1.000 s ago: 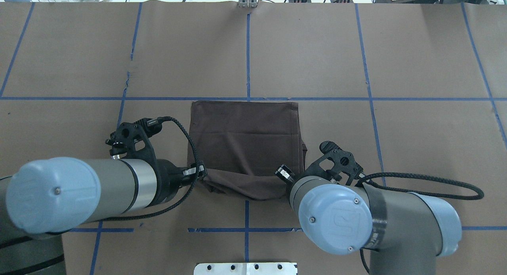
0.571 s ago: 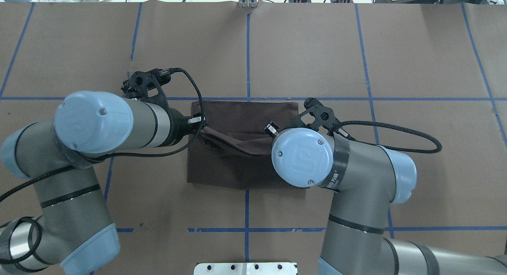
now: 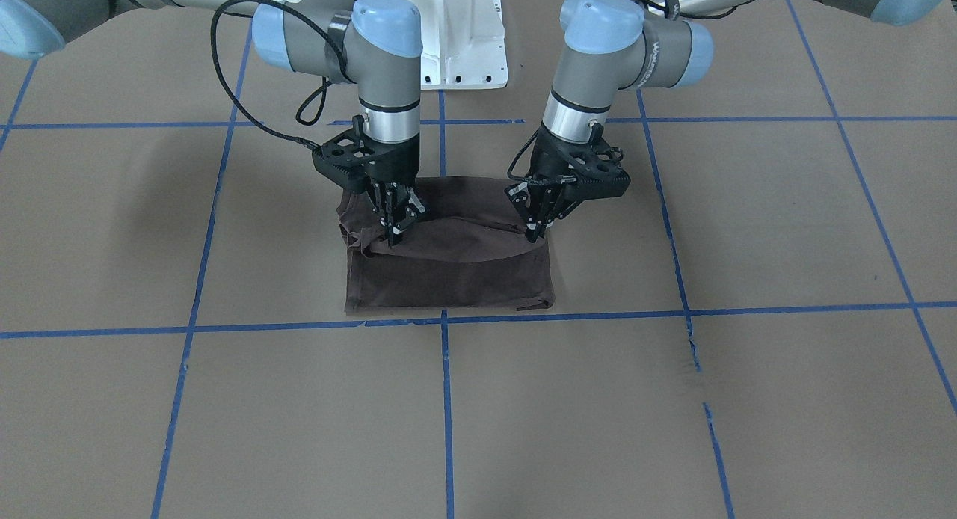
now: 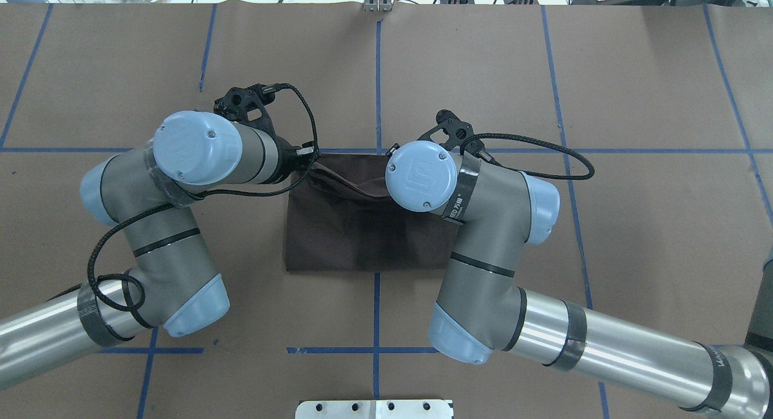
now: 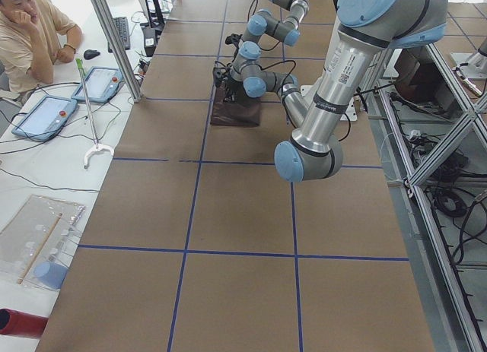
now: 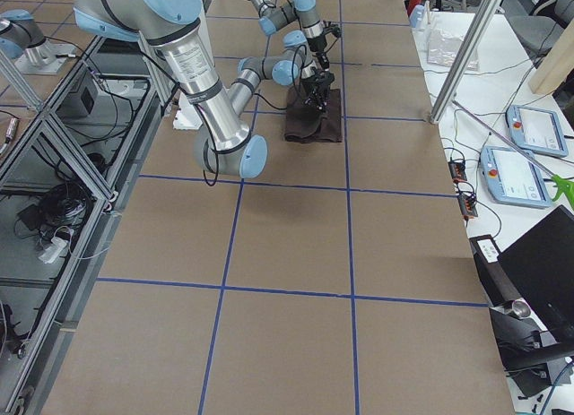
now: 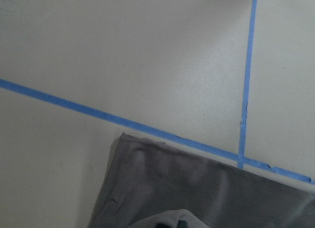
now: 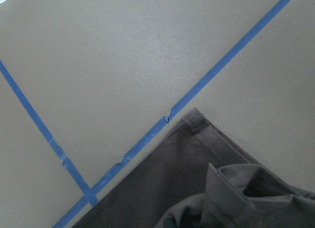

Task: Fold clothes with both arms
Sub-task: 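Lay the held edge onto the far edge with both grippers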

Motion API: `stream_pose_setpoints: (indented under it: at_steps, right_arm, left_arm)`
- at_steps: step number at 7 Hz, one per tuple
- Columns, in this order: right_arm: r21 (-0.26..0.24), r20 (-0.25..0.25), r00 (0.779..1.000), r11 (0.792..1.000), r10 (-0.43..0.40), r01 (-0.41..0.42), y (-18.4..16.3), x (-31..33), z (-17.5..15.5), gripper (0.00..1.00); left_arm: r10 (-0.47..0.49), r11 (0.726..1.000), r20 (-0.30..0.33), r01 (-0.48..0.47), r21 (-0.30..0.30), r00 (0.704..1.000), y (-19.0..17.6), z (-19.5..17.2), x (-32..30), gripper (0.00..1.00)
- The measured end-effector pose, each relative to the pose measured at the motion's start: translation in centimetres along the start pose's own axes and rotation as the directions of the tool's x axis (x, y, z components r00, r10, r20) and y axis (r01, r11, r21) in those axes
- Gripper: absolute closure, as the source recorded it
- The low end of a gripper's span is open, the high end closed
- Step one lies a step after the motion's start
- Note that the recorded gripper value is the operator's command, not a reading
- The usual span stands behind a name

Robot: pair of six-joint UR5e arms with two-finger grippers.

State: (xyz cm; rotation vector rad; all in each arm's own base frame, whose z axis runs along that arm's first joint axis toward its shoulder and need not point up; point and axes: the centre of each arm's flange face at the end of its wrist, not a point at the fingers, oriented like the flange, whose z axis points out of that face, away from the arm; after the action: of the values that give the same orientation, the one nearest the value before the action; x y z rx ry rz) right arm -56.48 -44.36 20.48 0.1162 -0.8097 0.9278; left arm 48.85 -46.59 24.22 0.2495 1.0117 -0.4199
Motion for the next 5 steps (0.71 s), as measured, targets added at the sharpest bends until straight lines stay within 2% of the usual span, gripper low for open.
stream_pose_setpoints:
  at_steps: [3, 4, 5]
  right_arm:
    - [0.018, -0.026, 1.0, 1.0, -0.012, 0.013, -0.1, -0.2, 2.9, 1.0]
    - [0.018, -0.024, 0.999, 1.0, -0.022, 0.022, -0.3, -0.3, 3.0, 0.68]
    - [0.015, -0.014, 0.998, 0.998, -0.055, 0.055, -0.7, -0.5, 2.9, 0.01]
  left_arm:
    - [0.003, 1.0, 0.035, -0.003, 0.004, 0.999, -0.5, 4.5, -0.8, 1.0]
    - [0.007, 1.0, 0.039, -0.007, 0.004, 0.999, -0.6, 4.8, -0.9, 0.15]
    - [0.021, 1.0, 0.037, -0.021, 0.002, 0.999, -0.6, 4.9, -0.9, 0.0]
